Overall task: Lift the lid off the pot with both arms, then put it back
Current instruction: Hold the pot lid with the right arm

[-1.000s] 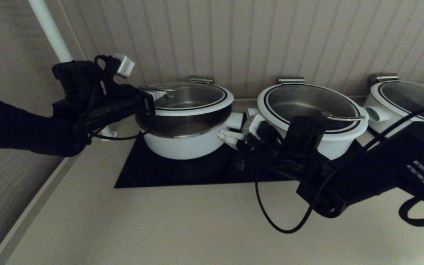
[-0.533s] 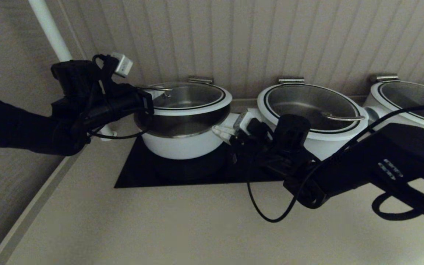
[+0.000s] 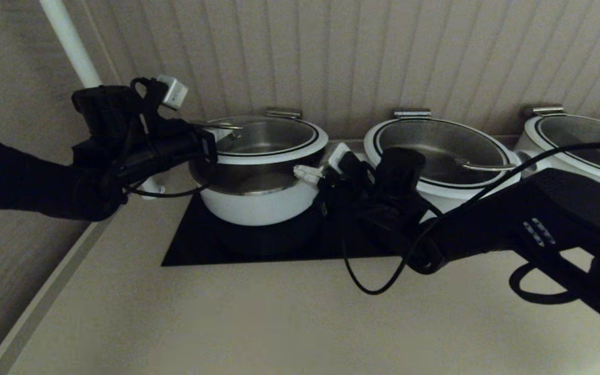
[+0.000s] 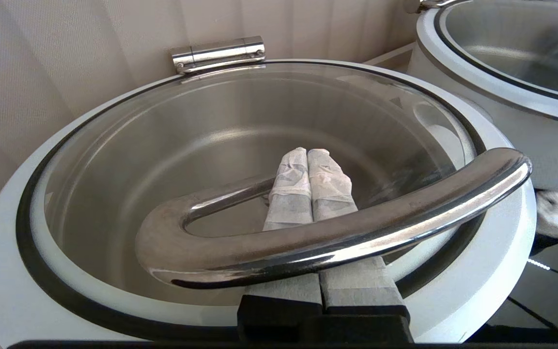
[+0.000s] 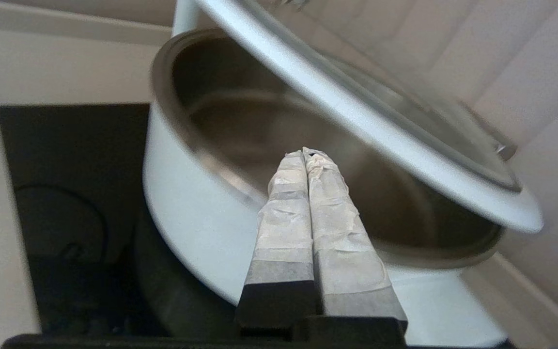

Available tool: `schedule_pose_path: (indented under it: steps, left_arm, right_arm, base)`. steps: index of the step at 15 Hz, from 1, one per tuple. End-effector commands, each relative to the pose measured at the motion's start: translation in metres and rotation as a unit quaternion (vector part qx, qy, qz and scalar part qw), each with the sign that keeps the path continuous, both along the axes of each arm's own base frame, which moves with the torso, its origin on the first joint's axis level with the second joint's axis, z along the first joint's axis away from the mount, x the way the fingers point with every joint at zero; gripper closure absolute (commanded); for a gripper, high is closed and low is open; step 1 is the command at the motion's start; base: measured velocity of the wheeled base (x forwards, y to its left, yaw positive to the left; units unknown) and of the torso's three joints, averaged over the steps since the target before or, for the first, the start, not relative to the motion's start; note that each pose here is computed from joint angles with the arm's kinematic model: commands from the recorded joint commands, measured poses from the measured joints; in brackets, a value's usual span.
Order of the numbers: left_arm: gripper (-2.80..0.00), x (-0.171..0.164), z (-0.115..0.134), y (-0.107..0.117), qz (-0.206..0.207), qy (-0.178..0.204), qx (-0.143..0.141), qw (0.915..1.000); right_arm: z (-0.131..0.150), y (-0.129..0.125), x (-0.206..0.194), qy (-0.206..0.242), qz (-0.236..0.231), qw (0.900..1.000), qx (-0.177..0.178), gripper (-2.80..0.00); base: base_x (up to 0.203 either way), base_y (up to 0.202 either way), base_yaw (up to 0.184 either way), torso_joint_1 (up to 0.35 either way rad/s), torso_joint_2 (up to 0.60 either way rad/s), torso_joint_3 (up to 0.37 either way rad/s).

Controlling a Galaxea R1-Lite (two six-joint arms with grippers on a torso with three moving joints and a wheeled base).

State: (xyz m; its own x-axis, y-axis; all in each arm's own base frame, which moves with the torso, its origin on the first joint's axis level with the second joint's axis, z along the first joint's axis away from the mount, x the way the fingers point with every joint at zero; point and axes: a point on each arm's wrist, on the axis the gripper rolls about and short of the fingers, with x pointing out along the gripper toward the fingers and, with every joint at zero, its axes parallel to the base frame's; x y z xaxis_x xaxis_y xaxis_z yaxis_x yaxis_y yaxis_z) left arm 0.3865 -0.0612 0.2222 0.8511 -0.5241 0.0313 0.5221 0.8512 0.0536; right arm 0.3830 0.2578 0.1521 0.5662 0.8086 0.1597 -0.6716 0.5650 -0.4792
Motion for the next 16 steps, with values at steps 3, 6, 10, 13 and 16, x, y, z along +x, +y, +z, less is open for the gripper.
schedule_pose_path:
  steps: [3,6,10,13,16]
  left_arm:
    - [0.0,-0.002,0.004,0.0,-0.002,-0.007,-0.001,1.0]
    - [0.0,-0.003,0.006,-0.001,-0.003,-0.01,-0.001,0.9999]
    - [0.0,-0.005,0.009,-0.001,-0.003,-0.013,-0.002,0.9999]
    - [0.0,-0.008,0.009,0.0,-0.003,-0.013,-0.002,0.9999]
    - [0.0,-0.009,0.008,0.0,-0.003,-0.009,-0.001,1.0]
  right_arm:
    - [0.004,0.006,0.008,-0.009,0.002,1.0,0.003,0.0]
    - [0.005,0.009,0.013,-0.006,0.002,1.0,0.002,0.0]
    - [0.002,0.015,0.023,-0.006,0.002,1.0,0.002,0.0]
    - [0.008,0.019,0.031,-0.012,0.0,1.0,0.006,0.0]
    - [0.016,0.022,0.04,-0.02,-0.005,1.0,0.012,0.0]
  base:
    - [0.0,0.0,0.0,0.0,0.0,0.0]
    - [0.0,0.0,0.0,0.0,0.0,0.0]
    - [0.0,0.0,0.0,0.0,0.0,0.0]
    - [0.0,0.0,0.0,0.0,0.0,0.0]
    - [0.0,0.0,0.0,0.0,0.0,0.0]
